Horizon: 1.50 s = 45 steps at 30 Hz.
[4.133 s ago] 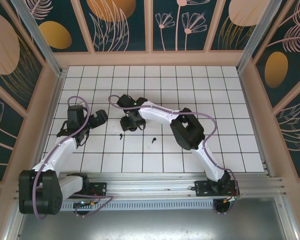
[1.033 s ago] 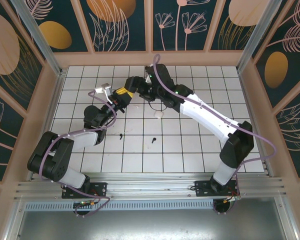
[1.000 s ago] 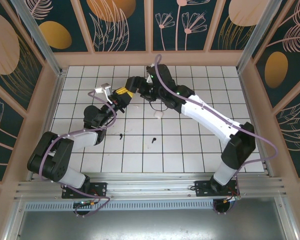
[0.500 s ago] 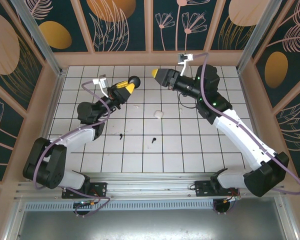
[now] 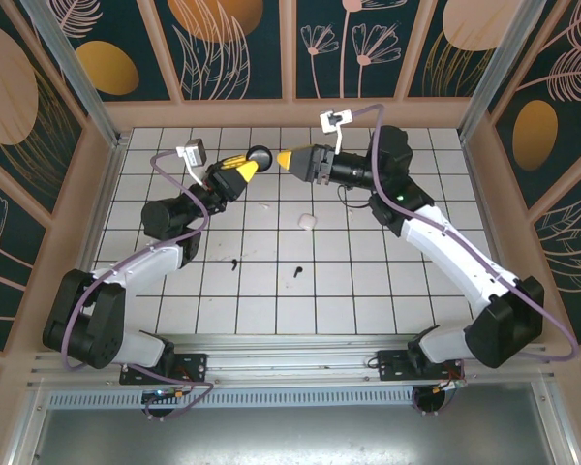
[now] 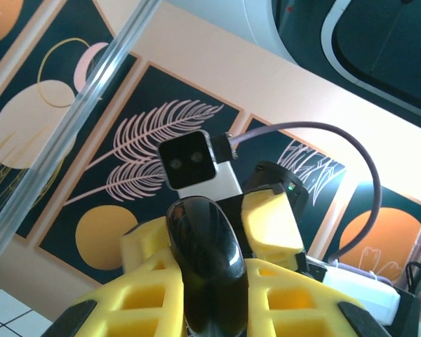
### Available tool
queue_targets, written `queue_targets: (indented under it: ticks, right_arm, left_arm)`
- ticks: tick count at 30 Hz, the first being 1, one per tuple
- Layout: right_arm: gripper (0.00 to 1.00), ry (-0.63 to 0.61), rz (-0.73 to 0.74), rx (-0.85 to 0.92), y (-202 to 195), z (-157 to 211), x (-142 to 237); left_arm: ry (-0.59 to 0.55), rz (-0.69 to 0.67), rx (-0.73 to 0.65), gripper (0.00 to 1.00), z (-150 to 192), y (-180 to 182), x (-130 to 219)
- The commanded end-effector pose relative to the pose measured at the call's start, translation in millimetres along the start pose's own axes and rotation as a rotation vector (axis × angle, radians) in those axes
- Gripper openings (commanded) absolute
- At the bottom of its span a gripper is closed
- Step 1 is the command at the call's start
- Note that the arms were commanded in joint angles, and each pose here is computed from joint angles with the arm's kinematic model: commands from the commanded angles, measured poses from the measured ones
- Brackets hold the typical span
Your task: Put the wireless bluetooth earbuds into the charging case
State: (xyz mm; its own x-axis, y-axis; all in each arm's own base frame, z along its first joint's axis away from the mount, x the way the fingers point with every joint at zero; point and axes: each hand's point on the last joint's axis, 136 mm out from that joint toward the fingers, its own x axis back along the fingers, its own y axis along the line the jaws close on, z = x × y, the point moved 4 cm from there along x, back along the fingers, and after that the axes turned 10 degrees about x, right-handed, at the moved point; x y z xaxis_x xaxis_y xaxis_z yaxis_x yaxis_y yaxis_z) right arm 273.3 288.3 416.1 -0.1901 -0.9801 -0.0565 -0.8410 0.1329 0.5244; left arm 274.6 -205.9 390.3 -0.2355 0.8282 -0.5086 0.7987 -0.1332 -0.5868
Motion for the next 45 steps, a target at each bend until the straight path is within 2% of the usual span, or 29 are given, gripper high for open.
queue_targets:
  ticks: [1,4,10,13,18,20,21,23,25,27,32,38,42,45]
  right_arm:
    - [0.59,0.03,-0.105,0.058,18,-4,-10]
    - [0.57,0.07,-0.125,0.054,18,1,-20]
    - [0.46,0.082,-0.135,0.051,16,1,-26]
    - [0.33,0.081,-0.133,0.052,15,0,-26]
    - [0.17,0.075,-0.124,0.036,14,1,-24]
    - [0.12,0.062,-0.104,0.024,11,1,-23]
    - [0.11,0.05,-0.095,0.019,10,1,-22]
    - [0.09,0.023,-0.098,0.007,9,2,-20]
    - [0.08,0.002,-0.11,-0.006,9,4,-19]
    - [0.07,-0.01,-0.108,-0.014,8,6,-20]
    - [0.06,-0.044,-0.097,-0.02,7,7,-19]
    - [0.08,-0.086,-0.073,-0.029,6,4,-16]
    - [0.36,-0.077,-0.055,-0.042,3,2,-16]
    - [0.42,-0.053,-0.05,-0.047,1,-1,-13]
  left_arm:
    - [0.049,0.054,-0.028,0.0,-3,-14,-6]
    - [0.077,0.047,-0.032,0.0,-1,-14,-7]
    - [0.131,0.024,-0.033,0.0,4,-12,-8]
    - [0.154,0.004,-0.039,0.0,8,-10,-6]
    - [0.182,-0.058,-0.067,0.0,12,-3,-5]
    - [0.183,-0.088,-0.082,0.09,12,-1,-3]
    - [0.181,-0.102,-0.089,0.19,12,0,-3]
    - [0.174,-0.114,-0.097,0.31,12,2,-2]
    - [0.167,-0.112,-0.097,0.36,11,1,-2]
    - [0.161,-0.1,-0.092,0.37,10,0,-3]
    - [0.158,-0.08,-0.073,0.35,10,-1,-4]
    - [0.156,-0.081,-0.063,0.17,13,3,-2]
    - [0.167,-0.086,-0.062,0.07,15,4,-1]
    - [0.189,-0.103,-0.067,0.03,16,7,-1]
